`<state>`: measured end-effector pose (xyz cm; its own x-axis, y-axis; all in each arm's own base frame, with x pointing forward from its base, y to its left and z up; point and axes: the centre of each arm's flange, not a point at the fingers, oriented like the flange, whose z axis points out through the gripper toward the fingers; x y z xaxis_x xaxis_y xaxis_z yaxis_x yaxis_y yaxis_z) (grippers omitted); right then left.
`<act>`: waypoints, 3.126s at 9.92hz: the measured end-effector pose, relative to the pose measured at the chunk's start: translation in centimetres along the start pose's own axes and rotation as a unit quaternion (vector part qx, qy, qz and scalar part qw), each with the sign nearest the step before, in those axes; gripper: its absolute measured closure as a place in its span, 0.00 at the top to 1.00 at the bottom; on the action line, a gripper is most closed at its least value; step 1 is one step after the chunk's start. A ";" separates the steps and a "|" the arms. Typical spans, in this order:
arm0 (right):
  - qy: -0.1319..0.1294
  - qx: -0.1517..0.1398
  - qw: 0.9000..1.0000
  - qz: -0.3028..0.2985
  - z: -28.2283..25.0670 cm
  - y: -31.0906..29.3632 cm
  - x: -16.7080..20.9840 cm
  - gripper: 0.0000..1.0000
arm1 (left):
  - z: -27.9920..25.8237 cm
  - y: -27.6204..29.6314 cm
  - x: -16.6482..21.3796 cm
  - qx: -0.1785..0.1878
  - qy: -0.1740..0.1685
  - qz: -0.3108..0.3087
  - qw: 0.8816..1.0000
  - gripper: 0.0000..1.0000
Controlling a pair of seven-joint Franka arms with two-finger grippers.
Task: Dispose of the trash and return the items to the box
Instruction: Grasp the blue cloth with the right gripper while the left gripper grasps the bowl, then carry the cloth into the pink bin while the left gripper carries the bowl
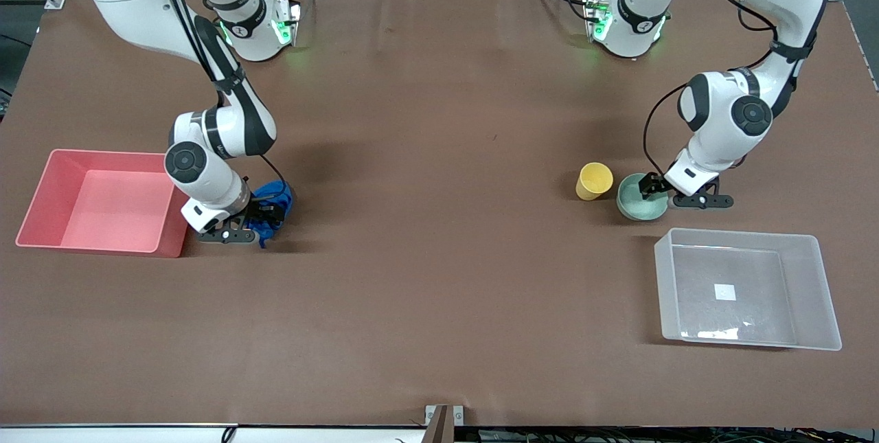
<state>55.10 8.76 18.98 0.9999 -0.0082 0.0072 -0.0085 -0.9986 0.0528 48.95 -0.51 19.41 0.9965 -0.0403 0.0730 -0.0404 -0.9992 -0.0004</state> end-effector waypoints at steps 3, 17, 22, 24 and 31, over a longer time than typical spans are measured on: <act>-0.011 -0.002 1.000 0.000 0.8 0.1 -0.9 0.74 | -0.1 0.0 0.3 0.000 0.004 0.000 1.000 0.43; -0.033 0.011 0.999 0.009 -18.2 31.1 2.3 0.14 | -19.5 -9.3 16.2 -0.021 0.040 0.006 0.999 0.04; -0.054 0.016 0.998 -0.026 -4.1 31.1 -1.6 0.14 | -8.8 -17.3 19.1 -0.066 0.014 0.025 0.997 0.04; -0.062 0.020 0.997 -0.042 -2.4 32.0 -2.3 0.15 | -6.4 -17.0 19.5 -0.073 0.008 0.020 0.997 0.04; -0.028 0.015 0.999 -0.013 -12.7 31.0 3.6 1.00 | -1.9 -15.7 21.0 -0.064 0.045 0.006 0.997 0.15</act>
<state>58.37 -21.56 33.37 0.9987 0.0161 -0.0493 0.0172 -0.9996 0.0214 70.39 14.33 22.86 0.9855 -0.0465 0.1633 -0.0676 -0.9898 0.1258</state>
